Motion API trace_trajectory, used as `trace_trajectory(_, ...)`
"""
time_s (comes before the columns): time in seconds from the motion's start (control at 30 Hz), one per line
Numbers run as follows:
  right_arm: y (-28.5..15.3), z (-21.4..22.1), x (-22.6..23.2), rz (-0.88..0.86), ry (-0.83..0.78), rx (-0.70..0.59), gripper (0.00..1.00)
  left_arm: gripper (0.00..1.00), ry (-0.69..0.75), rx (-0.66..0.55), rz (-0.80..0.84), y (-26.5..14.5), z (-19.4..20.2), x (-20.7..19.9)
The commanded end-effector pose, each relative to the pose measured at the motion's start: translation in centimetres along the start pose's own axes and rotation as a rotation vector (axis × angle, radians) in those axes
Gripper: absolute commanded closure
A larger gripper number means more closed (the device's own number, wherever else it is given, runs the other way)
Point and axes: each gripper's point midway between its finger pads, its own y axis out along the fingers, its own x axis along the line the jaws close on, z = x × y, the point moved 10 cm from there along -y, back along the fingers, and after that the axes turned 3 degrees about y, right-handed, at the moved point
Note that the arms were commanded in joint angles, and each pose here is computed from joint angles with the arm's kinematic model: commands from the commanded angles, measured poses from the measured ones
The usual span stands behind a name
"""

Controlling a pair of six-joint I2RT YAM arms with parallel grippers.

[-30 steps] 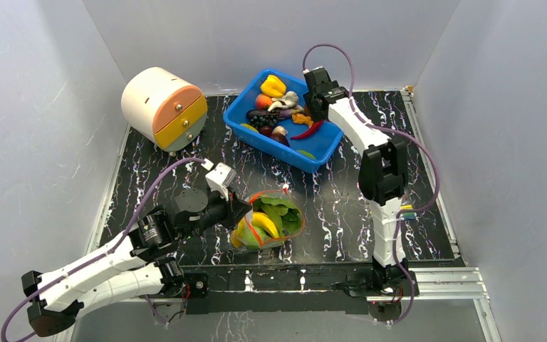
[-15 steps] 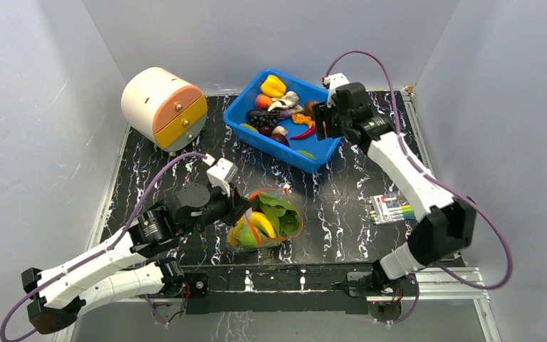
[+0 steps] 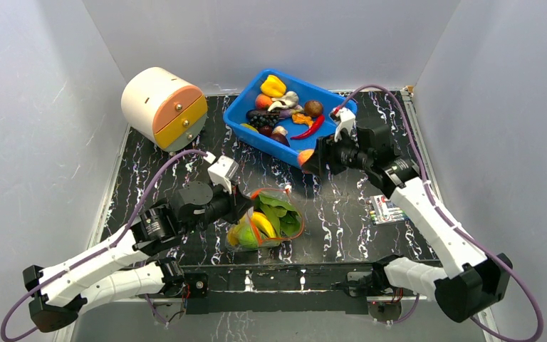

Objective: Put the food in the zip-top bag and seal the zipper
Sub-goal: Pick up the fake fruit from the bin, then place the fake vegetable in the zipper food storage bag.

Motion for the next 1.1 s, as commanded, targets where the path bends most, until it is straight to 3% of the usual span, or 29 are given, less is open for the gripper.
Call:
trace_trajectory(0.0,-1.6,-0.3,3.0,-0.184,-0.006,-0.064,0.52,1.0,-0.035,-0.075,-0.012,-0.2,-1.8,-0.4)
trace_trajectory(0.4,-1.4,2.2,9.6,-0.295,-0.067,0.018,0.5,1.0,-0.062,-0.105,-0.026,0.1,-2.6,-0.7)
trace_trajectory(0.93,0.7,6.3,9.8,-0.177,-0.064,0.185,0.46,1.0,-0.09,-0.099,-0.002,0.3,-2.3,-0.9)
trace_trajectory(1.07,1.7,8.3,8.6,-0.073,-0.085,0.291,0.47,1.0,-0.097,-0.092,-0.01,0.3,-1.9,-0.7)
